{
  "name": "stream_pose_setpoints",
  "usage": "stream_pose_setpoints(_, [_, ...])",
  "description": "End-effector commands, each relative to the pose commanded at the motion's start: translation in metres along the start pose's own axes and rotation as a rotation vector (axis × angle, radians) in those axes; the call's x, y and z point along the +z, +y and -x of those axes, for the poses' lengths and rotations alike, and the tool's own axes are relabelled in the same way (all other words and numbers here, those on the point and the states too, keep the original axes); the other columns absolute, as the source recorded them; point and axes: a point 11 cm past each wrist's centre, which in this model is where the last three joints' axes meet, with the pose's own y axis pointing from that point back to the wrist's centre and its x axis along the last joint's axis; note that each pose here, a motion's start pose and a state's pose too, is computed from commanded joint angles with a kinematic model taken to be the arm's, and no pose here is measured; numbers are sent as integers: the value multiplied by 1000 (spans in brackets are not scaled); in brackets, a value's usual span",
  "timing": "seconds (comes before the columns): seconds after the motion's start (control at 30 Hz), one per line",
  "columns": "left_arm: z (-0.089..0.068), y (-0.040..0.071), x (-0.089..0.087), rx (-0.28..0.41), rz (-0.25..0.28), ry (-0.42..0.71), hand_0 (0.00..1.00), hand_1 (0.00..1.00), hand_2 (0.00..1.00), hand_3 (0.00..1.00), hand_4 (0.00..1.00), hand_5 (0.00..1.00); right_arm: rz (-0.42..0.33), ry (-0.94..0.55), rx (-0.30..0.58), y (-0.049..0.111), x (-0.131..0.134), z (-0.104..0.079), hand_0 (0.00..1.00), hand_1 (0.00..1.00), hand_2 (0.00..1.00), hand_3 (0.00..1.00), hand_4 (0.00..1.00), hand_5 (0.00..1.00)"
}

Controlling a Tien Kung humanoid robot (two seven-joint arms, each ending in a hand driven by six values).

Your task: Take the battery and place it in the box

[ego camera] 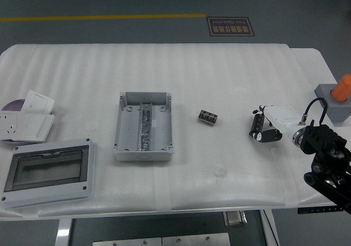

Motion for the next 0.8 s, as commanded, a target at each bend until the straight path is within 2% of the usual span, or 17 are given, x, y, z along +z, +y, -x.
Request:
stream_pose_setpoints(0.13, [0, 0, 0, 1, 2, 0, 621, 674, 576, 574, 499, 403, -7, -4, 6, 1, -2, 0, 346, 472, 604, 752, 641, 303])
stream_pose_setpoints(0.2, [0, 0, 0, 2, 4, 1, 620, 674, 577, 575, 496, 409, -14, -10, 14, 1, -4, -1, 341, 465, 599, 741, 607, 290])
stream_pose_setpoints(0.33, [0, 0, 1, 2, 7, 2, 620, 674, 577, 575, 496, 409, -34, -35, 35, 3, -11, -7, 341, 465, 599, 741, 607, 290])
stream_pose_setpoints(0.37, [0, 0, 1, 2, 7, 2, 620, 673, 577, 577, 499, 420, -43, -47, 43, 4, -14, -10, 334, 460, 590, 723, 570, 293])
stream_pose_setpoints(0.43, [0, 0, 0, 2, 6, 2, 620, 673, 577, 577, 499, 420, -58, -69, 55, 5, -19, -14, 334, 460, 590, 723, 570, 293])
stream_pose_setpoints(0.67, [1, 0, -1, 2, 1, 2, 620, 672, 579, 575, 498, 429, -175, -226, 142, 14, -55, -39, 332, 458, 592, 721, 556, 282])
stream_pose_setpoints(0.8, [1, -1, -1, 1, 0, 2, 620, 672, 578, 578, 503, 438, -269, -331, 213, 17, -82, -56, 330, 456, 592, 719, 539, 265])
